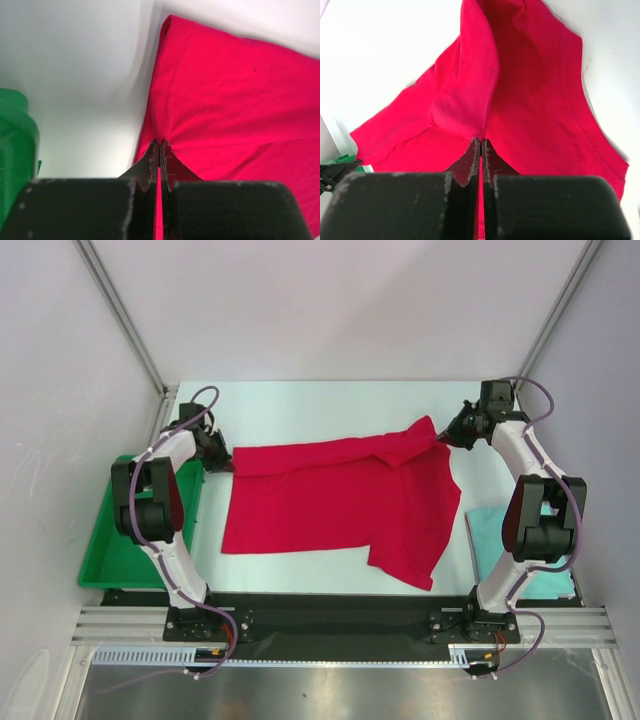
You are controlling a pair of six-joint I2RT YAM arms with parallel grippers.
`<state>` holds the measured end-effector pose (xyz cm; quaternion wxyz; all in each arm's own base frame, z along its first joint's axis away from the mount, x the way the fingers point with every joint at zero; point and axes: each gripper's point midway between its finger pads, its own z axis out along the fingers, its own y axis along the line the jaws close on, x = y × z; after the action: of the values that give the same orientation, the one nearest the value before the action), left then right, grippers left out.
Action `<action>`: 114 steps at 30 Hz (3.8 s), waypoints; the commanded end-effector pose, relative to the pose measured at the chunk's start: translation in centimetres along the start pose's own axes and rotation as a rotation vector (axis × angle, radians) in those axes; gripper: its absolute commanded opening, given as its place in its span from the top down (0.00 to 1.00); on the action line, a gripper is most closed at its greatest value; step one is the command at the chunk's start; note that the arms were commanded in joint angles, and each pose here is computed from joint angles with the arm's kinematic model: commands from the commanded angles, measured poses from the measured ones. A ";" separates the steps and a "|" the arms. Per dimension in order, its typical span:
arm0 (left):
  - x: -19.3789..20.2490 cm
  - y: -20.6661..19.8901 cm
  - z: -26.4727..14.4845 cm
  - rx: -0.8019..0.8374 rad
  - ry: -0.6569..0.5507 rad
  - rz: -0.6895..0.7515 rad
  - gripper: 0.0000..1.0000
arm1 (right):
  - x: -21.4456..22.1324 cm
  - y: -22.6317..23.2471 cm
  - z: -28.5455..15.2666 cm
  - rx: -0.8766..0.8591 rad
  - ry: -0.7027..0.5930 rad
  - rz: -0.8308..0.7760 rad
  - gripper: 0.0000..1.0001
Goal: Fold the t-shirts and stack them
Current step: Fold the tshirt
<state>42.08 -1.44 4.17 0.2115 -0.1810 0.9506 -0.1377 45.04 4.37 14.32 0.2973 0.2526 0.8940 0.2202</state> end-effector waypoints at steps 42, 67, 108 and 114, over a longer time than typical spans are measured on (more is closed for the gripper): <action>-0.2 -4.7 -3.3 0.102 -0.036 0.018 0.66 | 3.9 -2.1 -0.7 0.094 0.022 -0.020 1.00; -2.7 -6.3 2.3 0.138 0.062 -0.069 0.65 | 10.2 -5.9 1.3 0.117 0.144 0.017 0.94; -2.1 -5.1 5.3 0.144 0.136 -0.088 0.63 | -6.4 -3.3 12.8 -0.027 -0.018 -0.107 0.59; -2.1 -4.8 5.6 0.139 0.137 -0.101 0.63 | -6.4 -3.3 13.4 -0.038 -0.015 -0.093 0.64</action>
<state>46.87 -6.37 2.37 0.1448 -0.1971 0.9419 -0.2303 55.64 1.11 4.02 0.2991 0.2132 0.9063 0.2089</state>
